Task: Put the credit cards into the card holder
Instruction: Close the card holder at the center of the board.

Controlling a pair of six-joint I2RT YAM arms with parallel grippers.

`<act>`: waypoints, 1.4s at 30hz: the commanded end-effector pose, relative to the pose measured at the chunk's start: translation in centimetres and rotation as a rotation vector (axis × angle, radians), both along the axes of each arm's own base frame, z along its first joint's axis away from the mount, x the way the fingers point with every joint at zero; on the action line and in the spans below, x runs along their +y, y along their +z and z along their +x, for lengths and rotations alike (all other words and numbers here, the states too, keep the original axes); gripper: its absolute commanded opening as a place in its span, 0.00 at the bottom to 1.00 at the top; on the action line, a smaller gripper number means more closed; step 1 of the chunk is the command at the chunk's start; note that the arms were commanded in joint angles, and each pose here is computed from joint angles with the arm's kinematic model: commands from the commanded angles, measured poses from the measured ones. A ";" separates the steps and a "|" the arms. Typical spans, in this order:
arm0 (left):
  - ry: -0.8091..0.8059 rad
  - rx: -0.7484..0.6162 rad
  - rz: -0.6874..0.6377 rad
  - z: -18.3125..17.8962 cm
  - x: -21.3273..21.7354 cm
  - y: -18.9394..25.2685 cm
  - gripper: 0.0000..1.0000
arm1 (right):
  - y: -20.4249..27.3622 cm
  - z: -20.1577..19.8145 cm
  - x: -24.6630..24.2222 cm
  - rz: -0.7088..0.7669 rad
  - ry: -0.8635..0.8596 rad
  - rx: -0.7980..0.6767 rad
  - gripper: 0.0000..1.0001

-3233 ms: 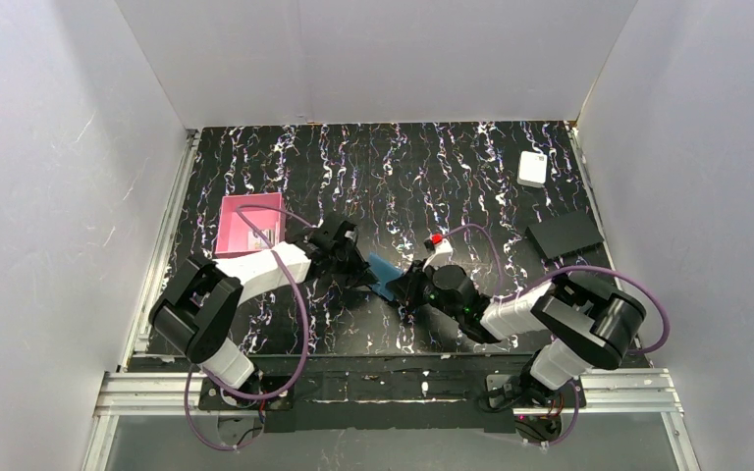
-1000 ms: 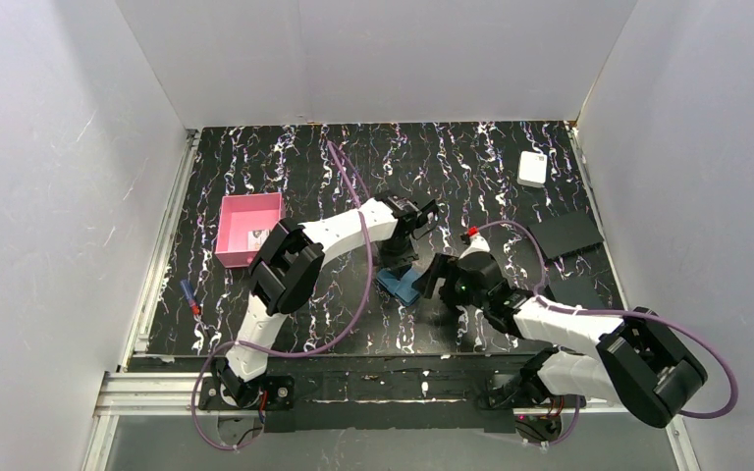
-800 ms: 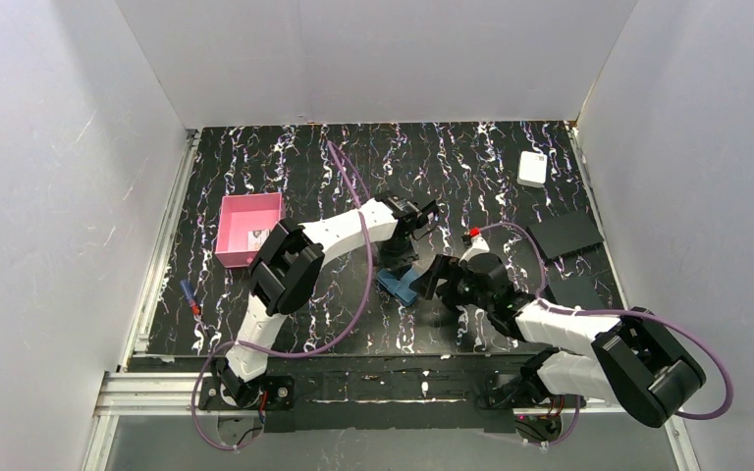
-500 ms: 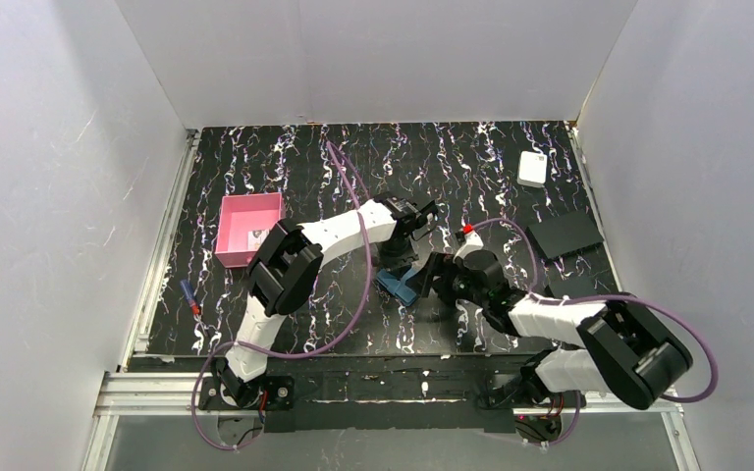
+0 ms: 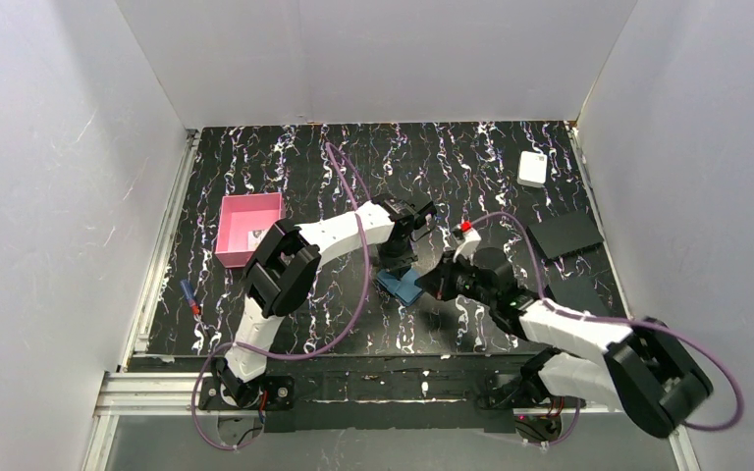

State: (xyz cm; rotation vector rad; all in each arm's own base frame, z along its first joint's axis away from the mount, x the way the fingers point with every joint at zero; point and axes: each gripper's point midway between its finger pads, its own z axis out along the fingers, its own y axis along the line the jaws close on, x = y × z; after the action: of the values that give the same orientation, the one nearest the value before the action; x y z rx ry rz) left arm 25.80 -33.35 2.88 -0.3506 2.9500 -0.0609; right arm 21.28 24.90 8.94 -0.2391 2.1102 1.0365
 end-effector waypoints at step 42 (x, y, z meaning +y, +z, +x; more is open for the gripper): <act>-0.071 0.118 0.073 -3.4 0.9 -7.3 0.00 | -3.0 3.8 3.7 -0.054 0.040 -0.426 0.01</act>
State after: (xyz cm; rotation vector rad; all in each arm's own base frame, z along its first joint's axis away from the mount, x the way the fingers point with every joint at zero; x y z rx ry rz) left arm 25.81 -33.53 2.83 -0.2738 2.9478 -0.1031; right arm 23.52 28.61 5.09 -0.5186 1.8176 0.9099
